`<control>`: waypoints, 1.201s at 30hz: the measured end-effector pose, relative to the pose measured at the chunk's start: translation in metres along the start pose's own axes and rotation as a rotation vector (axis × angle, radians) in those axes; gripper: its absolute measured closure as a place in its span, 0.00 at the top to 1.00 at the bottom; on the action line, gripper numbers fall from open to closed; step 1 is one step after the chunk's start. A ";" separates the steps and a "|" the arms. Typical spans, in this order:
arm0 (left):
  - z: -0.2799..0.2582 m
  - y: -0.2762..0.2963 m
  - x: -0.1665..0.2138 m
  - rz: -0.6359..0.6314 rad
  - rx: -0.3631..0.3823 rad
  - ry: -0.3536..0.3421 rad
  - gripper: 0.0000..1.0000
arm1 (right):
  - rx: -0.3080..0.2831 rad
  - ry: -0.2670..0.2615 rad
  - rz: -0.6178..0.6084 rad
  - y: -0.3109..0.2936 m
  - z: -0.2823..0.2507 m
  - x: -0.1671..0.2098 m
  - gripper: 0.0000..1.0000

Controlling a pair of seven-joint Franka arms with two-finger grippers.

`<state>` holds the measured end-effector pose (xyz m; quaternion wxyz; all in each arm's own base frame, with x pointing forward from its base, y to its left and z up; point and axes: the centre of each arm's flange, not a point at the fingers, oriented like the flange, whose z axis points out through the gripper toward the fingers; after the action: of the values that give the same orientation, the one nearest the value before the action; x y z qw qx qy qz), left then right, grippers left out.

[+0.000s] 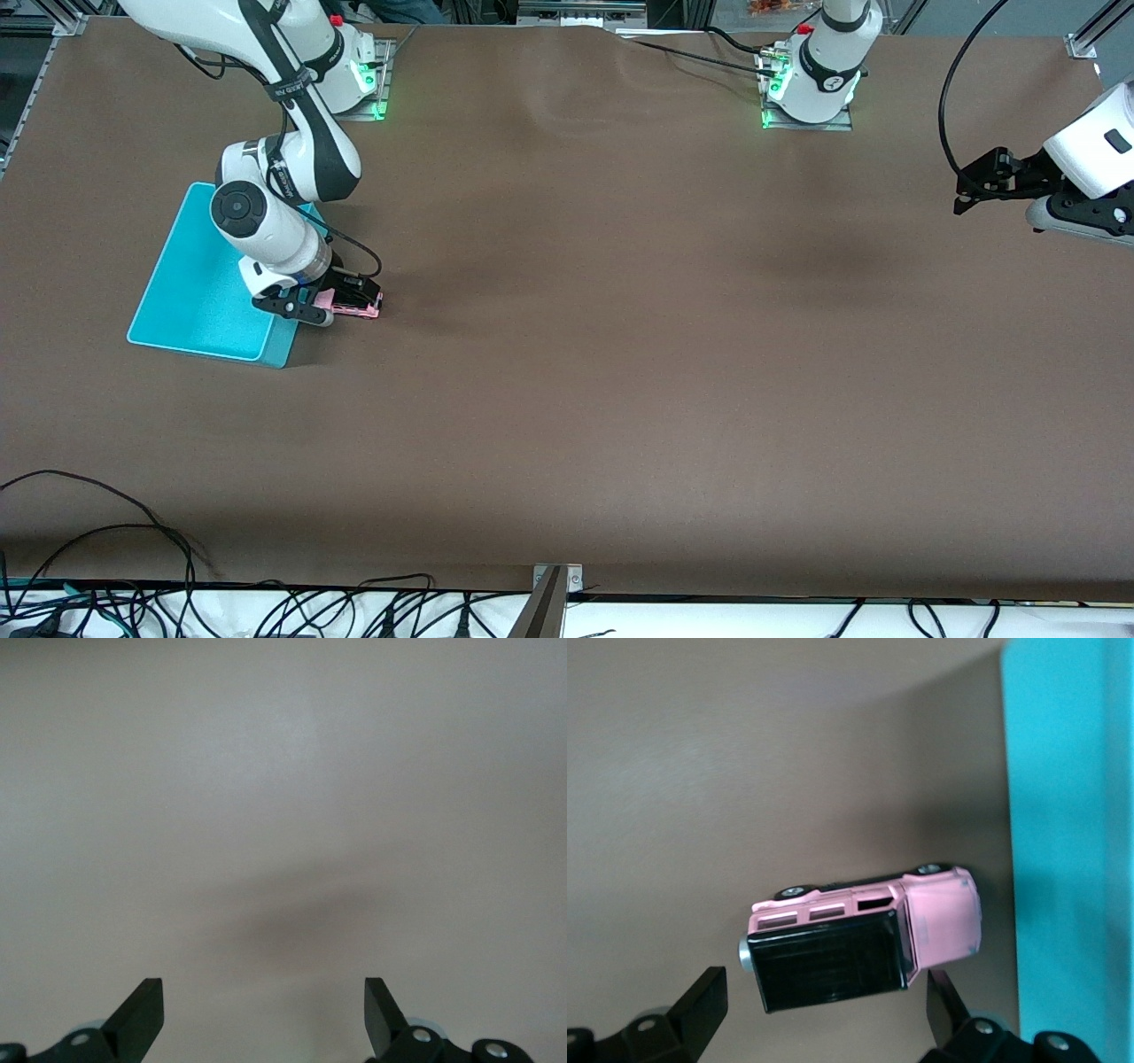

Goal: Wind and store pink jeep toy

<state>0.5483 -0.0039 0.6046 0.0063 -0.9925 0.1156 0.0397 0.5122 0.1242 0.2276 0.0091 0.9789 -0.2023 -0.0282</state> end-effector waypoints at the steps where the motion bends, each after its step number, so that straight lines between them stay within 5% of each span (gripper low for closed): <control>1: 0.000 -0.002 0.000 -0.003 0.000 0.000 1.00 | -0.002 -0.003 0.021 0.001 0.002 -0.001 1.00; 12: 0.000 -0.013 -0.003 -0.025 -0.002 0.000 1.00 | -0.017 -0.017 0.283 0.005 0.009 -0.008 1.00; 36: 0.000 -0.012 -0.003 -0.023 -0.002 0.001 1.00 | 0.045 0.023 0.524 0.002 -0.006 -0.002 1.00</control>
<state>0.5485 0.0084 0.6051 0.0060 -0.9938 0.1043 0.0392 0.5097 0.1235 0.2337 -0.0031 0.8933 -0.4494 -0.0095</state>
